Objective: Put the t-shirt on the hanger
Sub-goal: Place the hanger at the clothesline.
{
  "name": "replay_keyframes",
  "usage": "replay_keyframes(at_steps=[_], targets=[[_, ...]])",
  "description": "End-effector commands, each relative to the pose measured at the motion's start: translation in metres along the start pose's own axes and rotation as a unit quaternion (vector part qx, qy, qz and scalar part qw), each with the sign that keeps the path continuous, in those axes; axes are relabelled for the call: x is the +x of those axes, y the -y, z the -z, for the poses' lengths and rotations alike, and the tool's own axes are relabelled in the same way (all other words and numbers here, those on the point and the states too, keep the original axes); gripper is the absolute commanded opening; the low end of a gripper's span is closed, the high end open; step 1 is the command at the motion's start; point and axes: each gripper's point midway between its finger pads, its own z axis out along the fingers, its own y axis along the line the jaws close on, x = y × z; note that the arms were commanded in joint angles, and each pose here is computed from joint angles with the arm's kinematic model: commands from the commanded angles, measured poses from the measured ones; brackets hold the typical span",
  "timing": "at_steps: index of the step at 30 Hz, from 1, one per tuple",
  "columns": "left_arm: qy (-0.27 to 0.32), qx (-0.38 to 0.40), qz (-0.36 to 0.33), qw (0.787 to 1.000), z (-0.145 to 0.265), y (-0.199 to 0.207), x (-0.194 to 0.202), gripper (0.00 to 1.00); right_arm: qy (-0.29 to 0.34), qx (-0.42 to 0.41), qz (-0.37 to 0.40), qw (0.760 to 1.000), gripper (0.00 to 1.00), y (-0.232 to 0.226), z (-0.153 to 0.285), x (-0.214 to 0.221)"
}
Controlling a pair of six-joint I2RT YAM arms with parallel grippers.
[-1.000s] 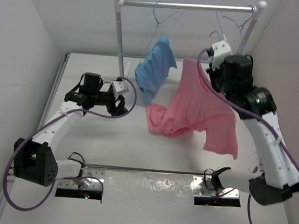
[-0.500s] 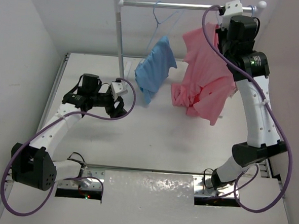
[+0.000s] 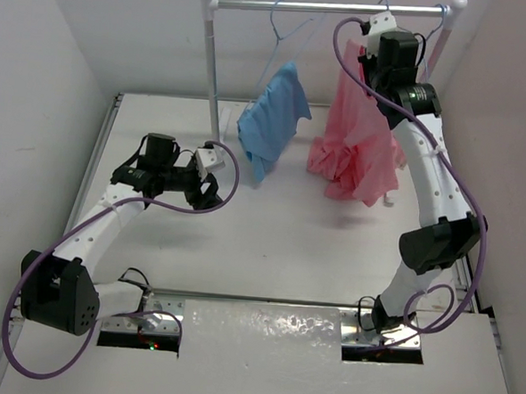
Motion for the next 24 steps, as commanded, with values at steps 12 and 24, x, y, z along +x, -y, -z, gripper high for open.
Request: replay_keyframes(at_steps=[12,24], targets=[[0.018,-0.013,-0.012,1.0,0.002,-0.005,-0.008,0.68,0.077,-0.042,-0.052,0.995,0.66,0.005,0.08,-0.01],[0.021,-0.085,0.021,0.996,0.006,-0.031,-0.016,0.68,0.155,-0.194,-0.11,0.962,0.99,-0.034,0.192,0.013]])
